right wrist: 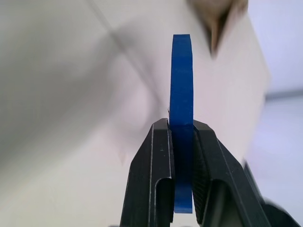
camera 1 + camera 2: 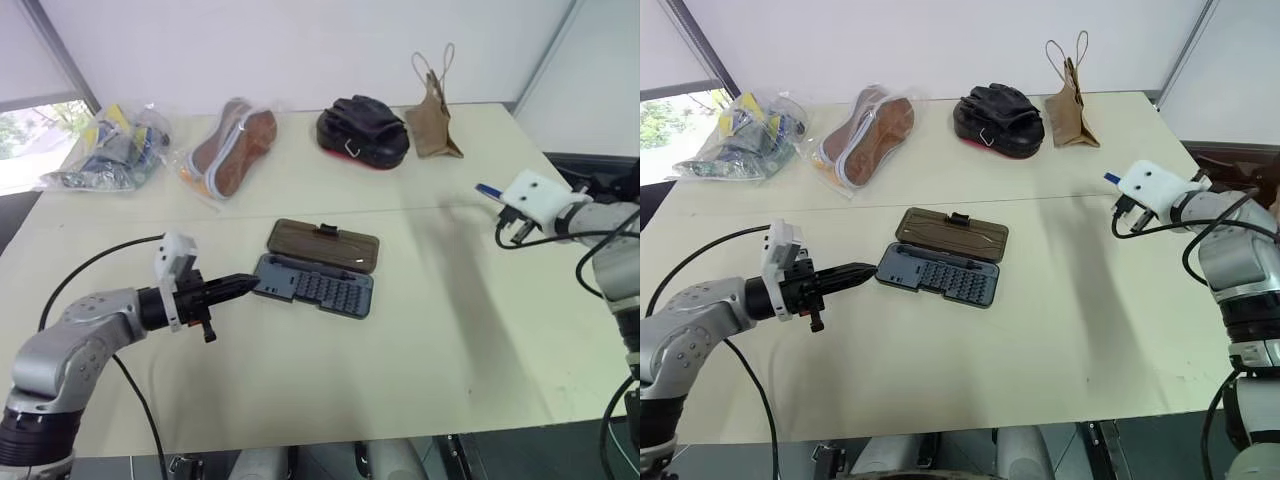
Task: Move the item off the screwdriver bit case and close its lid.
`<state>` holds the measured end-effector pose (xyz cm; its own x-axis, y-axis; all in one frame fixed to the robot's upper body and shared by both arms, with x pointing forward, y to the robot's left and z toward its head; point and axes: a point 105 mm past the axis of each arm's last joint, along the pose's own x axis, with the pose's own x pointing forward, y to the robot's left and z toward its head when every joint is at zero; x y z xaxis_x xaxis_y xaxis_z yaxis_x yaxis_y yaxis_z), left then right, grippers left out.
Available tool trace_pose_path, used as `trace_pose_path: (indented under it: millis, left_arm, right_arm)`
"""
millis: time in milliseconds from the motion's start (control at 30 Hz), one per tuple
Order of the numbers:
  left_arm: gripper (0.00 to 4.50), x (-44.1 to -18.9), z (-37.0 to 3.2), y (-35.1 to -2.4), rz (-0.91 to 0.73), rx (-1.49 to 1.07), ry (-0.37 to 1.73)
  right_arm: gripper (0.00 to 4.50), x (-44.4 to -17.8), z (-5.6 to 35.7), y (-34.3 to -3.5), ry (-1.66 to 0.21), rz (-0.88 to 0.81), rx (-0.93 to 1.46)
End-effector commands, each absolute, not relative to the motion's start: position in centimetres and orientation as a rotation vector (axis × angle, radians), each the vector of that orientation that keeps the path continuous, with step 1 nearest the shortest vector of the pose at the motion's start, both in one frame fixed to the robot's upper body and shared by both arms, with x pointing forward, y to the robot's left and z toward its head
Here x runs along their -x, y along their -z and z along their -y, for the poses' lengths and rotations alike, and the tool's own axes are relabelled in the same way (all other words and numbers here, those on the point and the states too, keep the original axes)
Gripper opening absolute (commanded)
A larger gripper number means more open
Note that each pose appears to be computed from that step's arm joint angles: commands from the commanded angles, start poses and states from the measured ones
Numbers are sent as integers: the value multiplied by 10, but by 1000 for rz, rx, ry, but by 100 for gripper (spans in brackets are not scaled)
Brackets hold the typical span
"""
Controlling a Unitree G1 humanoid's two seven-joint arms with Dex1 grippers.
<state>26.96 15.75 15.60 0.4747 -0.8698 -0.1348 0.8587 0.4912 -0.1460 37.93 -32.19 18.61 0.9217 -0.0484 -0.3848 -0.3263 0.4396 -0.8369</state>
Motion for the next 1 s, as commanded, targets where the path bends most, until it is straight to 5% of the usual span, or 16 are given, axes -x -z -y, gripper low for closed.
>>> trace_pose_path:
  millis: [33, 167, 333, 533, 800, 1000]
  left_arm:
    - [0, -269, -152, -164, -173, 42, 1085]
    - [0, -269, -155, -163, -180, 40, 1073]
    - [0, -269, -160, -162, -186, 42, 1051]
    - [0, -274, -168, -159, -187, 47, 1017]
    - [0, -280, -176, -159, -189, 39, 997]
    - [0, -292, -178, -163, -166, 13, 988]
  right_arm:
    - [27, -382, 321, -188, -152, -347, 1171]
    - [179, -380, 317, -178, -170, -368, 1111]
    - [446, -378, 318, -183, -156, -369, 1101]
    - [449, -365, 312, -194, -216, -395, 1069]
    - [449, -336, 267, -234, -433, -280, 683]
    - [449, -347, 239, -264, -475, -109, 358]
